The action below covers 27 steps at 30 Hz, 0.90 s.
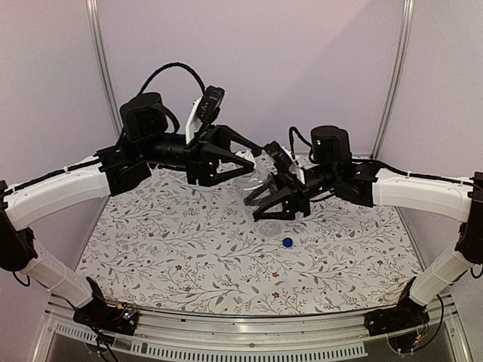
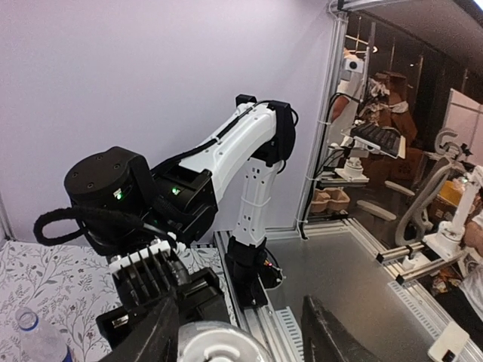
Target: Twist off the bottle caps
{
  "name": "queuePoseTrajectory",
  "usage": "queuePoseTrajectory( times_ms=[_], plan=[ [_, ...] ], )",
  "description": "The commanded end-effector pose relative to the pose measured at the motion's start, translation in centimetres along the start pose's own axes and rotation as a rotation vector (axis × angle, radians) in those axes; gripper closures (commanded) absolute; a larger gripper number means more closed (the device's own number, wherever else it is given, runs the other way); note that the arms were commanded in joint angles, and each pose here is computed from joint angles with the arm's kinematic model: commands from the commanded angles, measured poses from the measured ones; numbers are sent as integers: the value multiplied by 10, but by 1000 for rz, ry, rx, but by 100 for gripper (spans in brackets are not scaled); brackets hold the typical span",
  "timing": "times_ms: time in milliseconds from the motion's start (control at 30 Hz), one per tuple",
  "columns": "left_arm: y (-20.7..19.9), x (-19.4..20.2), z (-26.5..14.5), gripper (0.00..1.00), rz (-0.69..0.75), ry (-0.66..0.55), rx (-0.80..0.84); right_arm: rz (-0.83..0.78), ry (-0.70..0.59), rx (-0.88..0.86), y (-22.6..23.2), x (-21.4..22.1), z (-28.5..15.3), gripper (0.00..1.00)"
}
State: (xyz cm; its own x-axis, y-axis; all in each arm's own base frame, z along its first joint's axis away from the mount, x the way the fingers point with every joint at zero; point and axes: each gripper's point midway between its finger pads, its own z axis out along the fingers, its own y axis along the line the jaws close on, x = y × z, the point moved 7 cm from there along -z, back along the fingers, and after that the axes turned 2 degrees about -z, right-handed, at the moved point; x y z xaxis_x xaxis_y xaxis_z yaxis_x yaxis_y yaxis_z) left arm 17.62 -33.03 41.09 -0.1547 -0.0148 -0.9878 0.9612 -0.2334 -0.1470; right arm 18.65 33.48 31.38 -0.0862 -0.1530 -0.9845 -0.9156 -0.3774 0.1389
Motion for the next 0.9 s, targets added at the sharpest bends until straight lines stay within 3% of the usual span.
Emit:
queuePoseTrajectory(
  times_ms=[0,300,567,867],
  plan=[
    [3,-7,-3,51,23,-18,7,-22,-1,2,-1,-8,1,63],
    [12,-2,-7,76,-5,-22,-127,-12,11,112,-8,-10,-1,64],
    [14,-4,-12,78,-43,-112,-495,22,53,376,-30,-9,-10,64],
    [20,2,-4,89,-131,-130,-636,44,66,482,-44,-8,-13,64]
  ],
)
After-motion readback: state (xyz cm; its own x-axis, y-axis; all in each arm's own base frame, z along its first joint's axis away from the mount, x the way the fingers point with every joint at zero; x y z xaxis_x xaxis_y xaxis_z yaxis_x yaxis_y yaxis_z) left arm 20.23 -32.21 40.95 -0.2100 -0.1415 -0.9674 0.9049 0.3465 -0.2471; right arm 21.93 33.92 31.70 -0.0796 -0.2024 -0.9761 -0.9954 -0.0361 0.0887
